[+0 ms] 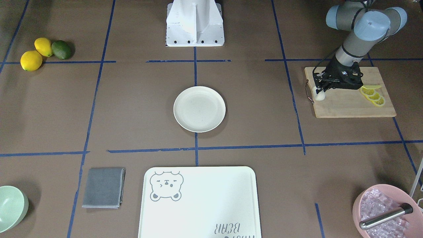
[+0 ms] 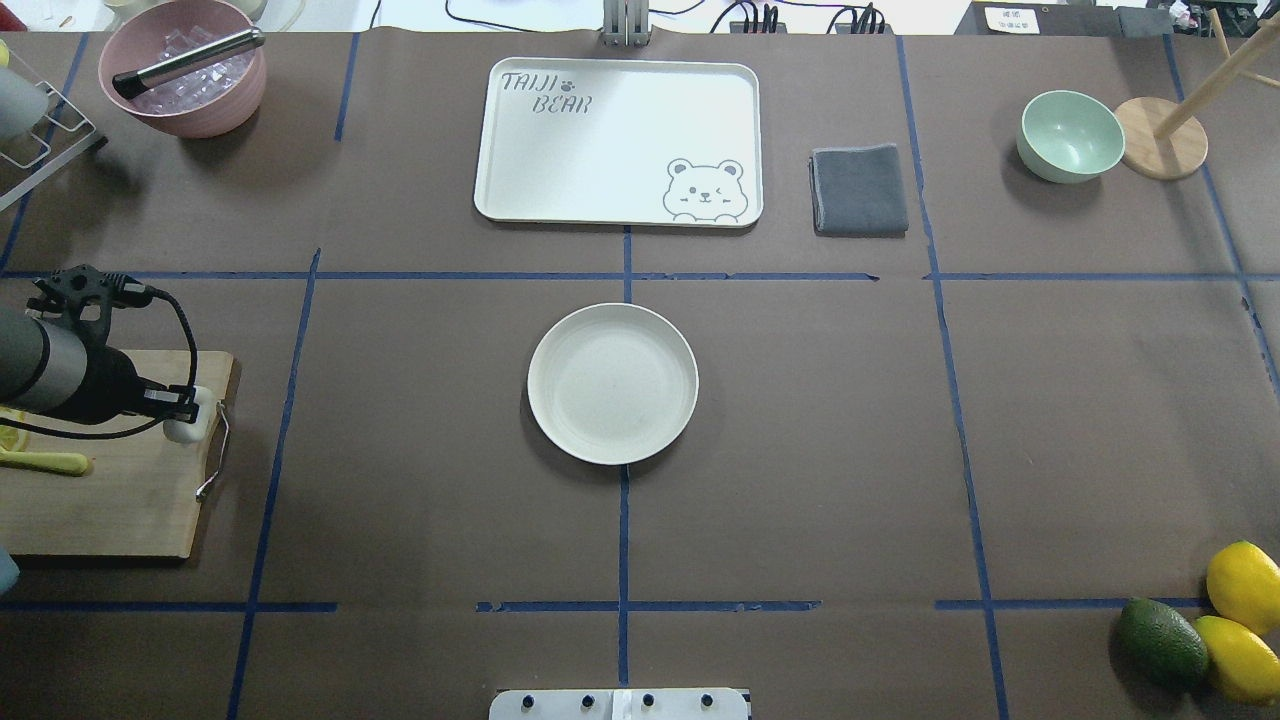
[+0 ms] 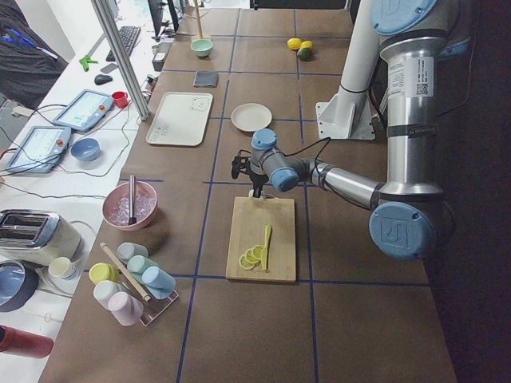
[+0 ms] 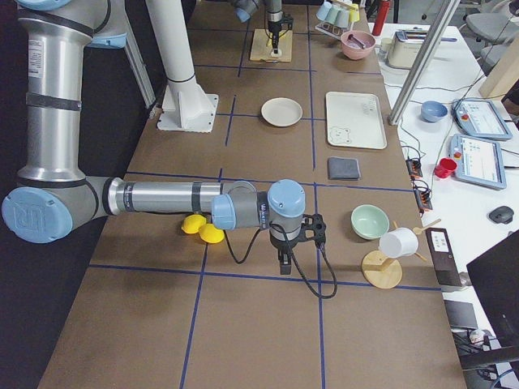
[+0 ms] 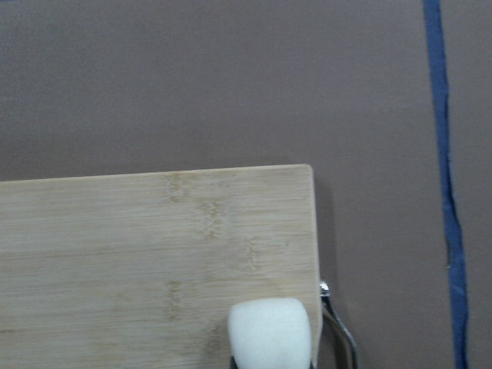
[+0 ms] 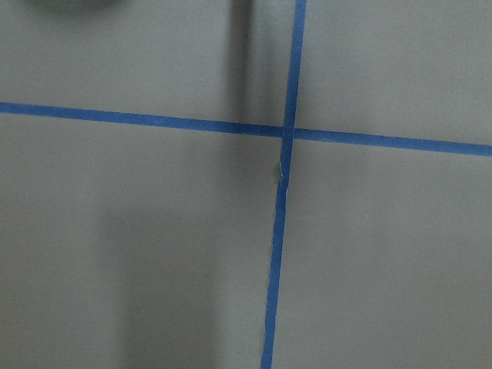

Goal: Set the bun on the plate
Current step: 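Close the left gripper on the white bun and lift it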

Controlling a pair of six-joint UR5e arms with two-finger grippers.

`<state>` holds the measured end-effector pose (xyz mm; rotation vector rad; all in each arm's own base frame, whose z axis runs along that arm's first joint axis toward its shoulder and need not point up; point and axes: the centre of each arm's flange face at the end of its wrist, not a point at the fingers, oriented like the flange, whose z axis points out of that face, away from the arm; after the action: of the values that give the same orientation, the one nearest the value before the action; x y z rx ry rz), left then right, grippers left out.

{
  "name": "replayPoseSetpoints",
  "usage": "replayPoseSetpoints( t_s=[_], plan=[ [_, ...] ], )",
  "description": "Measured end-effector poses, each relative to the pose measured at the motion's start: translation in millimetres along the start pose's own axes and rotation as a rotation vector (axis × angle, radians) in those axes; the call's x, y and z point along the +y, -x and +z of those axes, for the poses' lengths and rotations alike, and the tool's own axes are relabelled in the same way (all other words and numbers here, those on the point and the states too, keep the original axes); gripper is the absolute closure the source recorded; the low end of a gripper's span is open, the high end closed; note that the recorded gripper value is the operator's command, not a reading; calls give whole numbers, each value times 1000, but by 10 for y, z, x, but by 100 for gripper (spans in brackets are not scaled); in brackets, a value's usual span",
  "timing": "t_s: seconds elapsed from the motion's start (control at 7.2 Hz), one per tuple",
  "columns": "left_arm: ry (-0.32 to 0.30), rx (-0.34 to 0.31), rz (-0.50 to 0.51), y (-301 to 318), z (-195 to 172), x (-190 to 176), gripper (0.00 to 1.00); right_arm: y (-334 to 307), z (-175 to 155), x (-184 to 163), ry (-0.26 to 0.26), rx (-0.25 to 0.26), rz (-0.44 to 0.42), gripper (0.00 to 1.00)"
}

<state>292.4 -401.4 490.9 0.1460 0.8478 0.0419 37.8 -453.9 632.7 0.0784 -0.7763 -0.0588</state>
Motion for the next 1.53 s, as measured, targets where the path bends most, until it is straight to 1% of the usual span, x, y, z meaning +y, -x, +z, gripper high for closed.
replayPoseSetpoints(
  t_s=[0.14, 0.28, 0.56, 0.69, 0.83, 1.11, 1.25, 1.39, 1.53],
  plan=[
    [-12, 18, 6, -255, -73, -139, 76, 3, -4, 7, -1, 0, 1, 0],
    [-17, 25, -6, -645, -168, -362, 75, 0, 0, 19, 1, 0, 2, 0],
    [-2, 23, -49, -1615, -378, -797, 72, -3, 4, 30, 2, -2, 3, 0],
    [17, 25, -76, -2239, -364, -908, 71, -4, 6, 35, 2, -4, 4, 0],
    [21, 24, -109, -2929, -242, -925, 69, -6, 8, 38, 3, -4, 6, 0],
    [11, 24, -142, -4142, 34, -747, 68, -17, 18, 44, 5, -2, 8, 0],
    [9, 21, -148, -4560, 153, -589, 68, -26, 27, 59, 7, -2, 10, 0],
    [8, 17, -153, -4789, 249, -472, 68, -40, 40, 83, 11, -3, 13, 0],
    [6, 17, -153, -4868, 309, -424, 68, -45, 45, 99, 12, -3, 14, 0]
  ],
)
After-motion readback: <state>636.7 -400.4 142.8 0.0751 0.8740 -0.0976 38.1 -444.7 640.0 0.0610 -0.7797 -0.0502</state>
